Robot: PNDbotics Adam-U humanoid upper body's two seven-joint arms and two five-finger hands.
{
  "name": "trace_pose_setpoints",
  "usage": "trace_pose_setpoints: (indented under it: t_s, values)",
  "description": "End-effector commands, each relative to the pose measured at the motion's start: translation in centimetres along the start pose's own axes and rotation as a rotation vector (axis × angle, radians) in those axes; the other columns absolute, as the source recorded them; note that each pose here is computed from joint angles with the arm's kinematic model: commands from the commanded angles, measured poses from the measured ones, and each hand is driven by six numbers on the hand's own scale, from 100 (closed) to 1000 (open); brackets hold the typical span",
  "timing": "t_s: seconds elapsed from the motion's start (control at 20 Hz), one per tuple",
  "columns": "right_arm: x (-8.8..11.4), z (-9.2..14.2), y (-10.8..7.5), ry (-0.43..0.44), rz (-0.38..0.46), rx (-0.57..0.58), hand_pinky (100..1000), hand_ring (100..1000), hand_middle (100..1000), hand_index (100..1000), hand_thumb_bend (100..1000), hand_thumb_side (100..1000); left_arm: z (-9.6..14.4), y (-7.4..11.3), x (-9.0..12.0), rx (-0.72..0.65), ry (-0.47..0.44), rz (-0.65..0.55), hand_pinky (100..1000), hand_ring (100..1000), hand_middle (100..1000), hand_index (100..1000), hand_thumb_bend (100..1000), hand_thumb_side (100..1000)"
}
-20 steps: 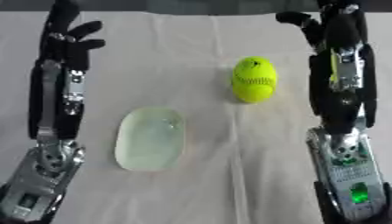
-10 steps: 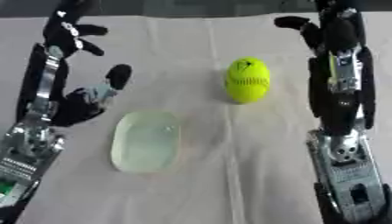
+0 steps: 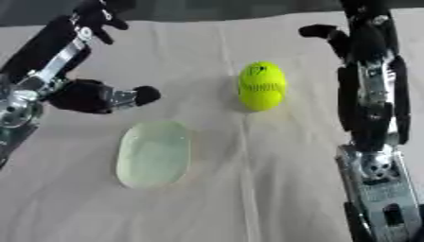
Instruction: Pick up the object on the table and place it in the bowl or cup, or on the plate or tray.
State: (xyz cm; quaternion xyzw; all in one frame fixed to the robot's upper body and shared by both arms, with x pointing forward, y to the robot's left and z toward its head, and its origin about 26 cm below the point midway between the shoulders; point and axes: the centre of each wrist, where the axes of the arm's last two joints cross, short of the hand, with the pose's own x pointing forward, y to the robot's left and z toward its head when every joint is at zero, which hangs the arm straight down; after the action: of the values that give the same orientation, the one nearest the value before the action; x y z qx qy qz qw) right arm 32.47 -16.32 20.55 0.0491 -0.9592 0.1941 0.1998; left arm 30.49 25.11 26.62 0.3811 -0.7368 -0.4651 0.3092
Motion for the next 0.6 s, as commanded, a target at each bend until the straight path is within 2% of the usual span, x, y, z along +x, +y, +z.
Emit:
trace_pose_setpoints:
  t_s: [0.05,0.35,0.6]
  values:
    - [0.3,-0.2,-0.2,-0.012,0.007,0.015,692,997,950,1000,100,964,-0.5,2.1,0.5,-0.086,-0.030,-0.063,629,801,1000,1000,613,843]
    - [0.1,0.0,0.0,-0.001,0.005,0.033,683,993,948,1000,100,962,-2.2,4.6,2.3,-0.216,-0.057,-0.066,634,796,1000,992,612,852]
    - [0.1,0.0,0.0,0.002,0.004,0.042,678,990,947,1000,100,946,-4.1,5.2,3.2,-0.259,-0.067,-0.047,632,796,1000,991,612,852]
